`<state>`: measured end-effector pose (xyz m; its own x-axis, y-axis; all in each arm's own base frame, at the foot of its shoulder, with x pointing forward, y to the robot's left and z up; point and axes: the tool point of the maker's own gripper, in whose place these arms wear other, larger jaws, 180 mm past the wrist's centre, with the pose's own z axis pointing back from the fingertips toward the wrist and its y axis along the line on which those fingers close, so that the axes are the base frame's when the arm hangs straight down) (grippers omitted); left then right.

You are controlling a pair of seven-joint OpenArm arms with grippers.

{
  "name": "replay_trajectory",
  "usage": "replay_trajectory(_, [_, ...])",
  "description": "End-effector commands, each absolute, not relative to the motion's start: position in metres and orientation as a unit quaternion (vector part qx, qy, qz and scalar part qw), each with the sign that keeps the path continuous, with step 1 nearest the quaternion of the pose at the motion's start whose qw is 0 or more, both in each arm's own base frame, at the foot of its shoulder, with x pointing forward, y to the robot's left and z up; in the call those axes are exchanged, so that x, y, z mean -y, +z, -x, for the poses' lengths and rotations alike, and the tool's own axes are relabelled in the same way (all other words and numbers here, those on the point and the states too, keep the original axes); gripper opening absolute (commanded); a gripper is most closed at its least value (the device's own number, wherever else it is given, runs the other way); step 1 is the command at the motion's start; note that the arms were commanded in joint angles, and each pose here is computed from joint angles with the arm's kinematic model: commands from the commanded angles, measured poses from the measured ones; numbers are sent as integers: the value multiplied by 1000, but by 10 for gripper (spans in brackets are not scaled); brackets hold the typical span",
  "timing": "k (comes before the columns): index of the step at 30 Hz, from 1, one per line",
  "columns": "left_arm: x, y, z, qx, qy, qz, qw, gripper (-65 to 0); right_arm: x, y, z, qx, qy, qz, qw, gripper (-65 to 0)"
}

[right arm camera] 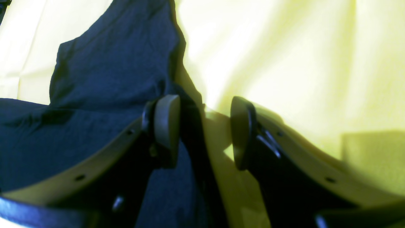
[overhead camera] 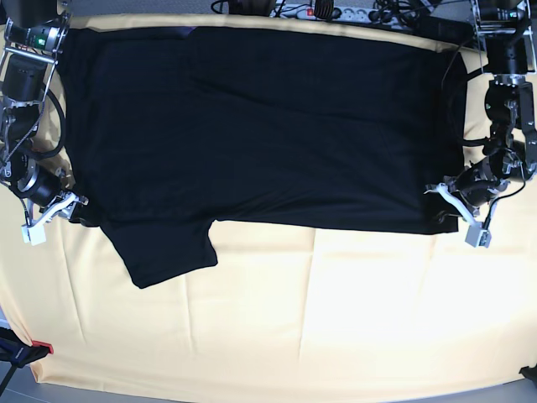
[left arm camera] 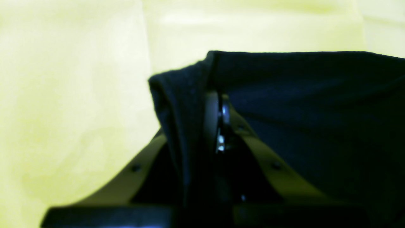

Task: Fold the T-shirt properly
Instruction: 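Grasp the hem corners with both grippers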

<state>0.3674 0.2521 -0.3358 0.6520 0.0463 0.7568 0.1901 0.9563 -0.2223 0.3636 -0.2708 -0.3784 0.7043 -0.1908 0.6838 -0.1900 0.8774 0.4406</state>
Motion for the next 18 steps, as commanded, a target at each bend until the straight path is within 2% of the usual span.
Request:
replay_trajectory(1, [-259,-317,-377,440,-45,136,886,-650,278,-370,-367,387,9,-240,890,-363])
replay_trajectory(11, [-255,-318,-374,439,-60,142,885,-650,263,-369,-357,356,6,-285,890,-363])
replay_trajectory(18, [-255,-318,-374,439,-60,142,885,-650,270,-359,-358,361,11,-286,888,-363])
